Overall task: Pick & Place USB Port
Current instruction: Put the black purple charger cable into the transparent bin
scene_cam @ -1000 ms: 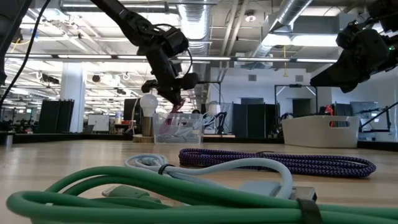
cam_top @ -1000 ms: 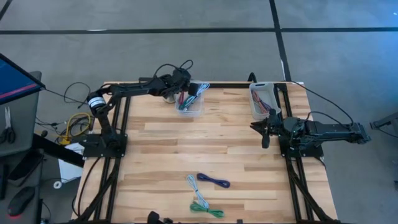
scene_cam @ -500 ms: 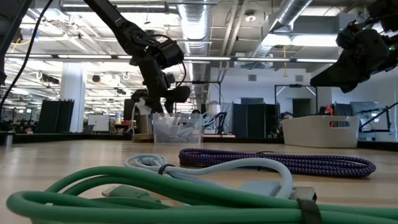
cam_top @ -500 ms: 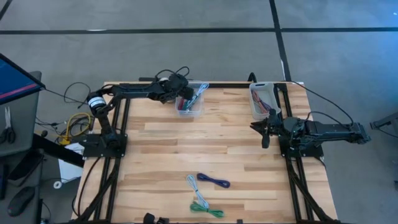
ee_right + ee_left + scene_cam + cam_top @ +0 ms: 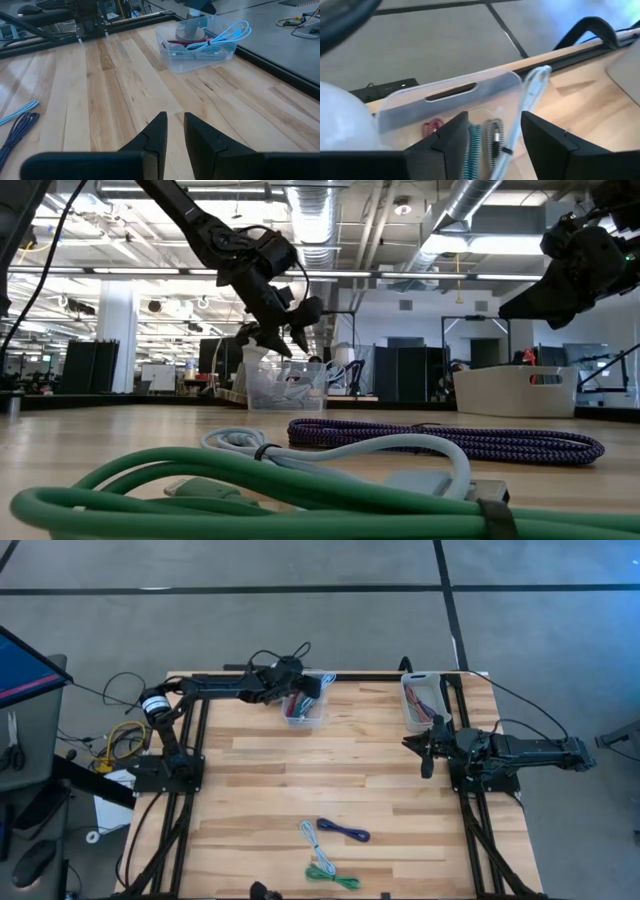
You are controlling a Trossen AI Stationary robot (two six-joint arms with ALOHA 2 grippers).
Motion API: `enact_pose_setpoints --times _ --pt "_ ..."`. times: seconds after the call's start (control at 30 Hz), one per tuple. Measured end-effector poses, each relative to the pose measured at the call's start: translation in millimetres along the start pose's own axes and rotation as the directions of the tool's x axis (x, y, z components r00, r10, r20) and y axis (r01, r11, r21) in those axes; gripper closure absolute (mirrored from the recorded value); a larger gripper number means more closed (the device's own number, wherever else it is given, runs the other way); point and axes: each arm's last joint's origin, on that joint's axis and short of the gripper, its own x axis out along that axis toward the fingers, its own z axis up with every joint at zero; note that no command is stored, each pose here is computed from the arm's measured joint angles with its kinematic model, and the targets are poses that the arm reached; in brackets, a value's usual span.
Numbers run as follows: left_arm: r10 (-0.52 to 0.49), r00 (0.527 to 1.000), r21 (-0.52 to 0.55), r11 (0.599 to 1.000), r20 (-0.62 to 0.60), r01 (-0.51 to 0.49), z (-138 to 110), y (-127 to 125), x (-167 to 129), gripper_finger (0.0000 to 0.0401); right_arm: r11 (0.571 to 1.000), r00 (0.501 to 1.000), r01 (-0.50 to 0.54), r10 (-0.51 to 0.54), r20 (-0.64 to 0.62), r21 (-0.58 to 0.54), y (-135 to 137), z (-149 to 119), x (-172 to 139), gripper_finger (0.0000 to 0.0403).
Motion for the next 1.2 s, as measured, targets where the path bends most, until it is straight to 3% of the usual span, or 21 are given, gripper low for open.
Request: enact_pose_setpoints --times 0.8,1.03,1.2 --pt "-0.009 1.000 0.045 0.999 -0.004 0.009 -0.8 -2.3 -1.5 0.0243 1.000 1.000 0.003 -0.003 -0.013 -0.005 -0.3 -1.3 0.0 0.0345" --pt "0.021 1.000 0.077 0.997 -0.010 -0.020 9.3 1.4 -23.2 0.0243 1.000 1.000 0.007 -0.007 -0.029 -0.010 -0.7 -3.0 0.0 0.0345" --pt "-0.018 1.000 0.070 0.997 0.025 0.016 17.6 -3.5 -38.9 0.0243 1.000 1.000 0.010 -0.011 -0.028 -0.010 -0.8 -2.9 0.0 0.0345"
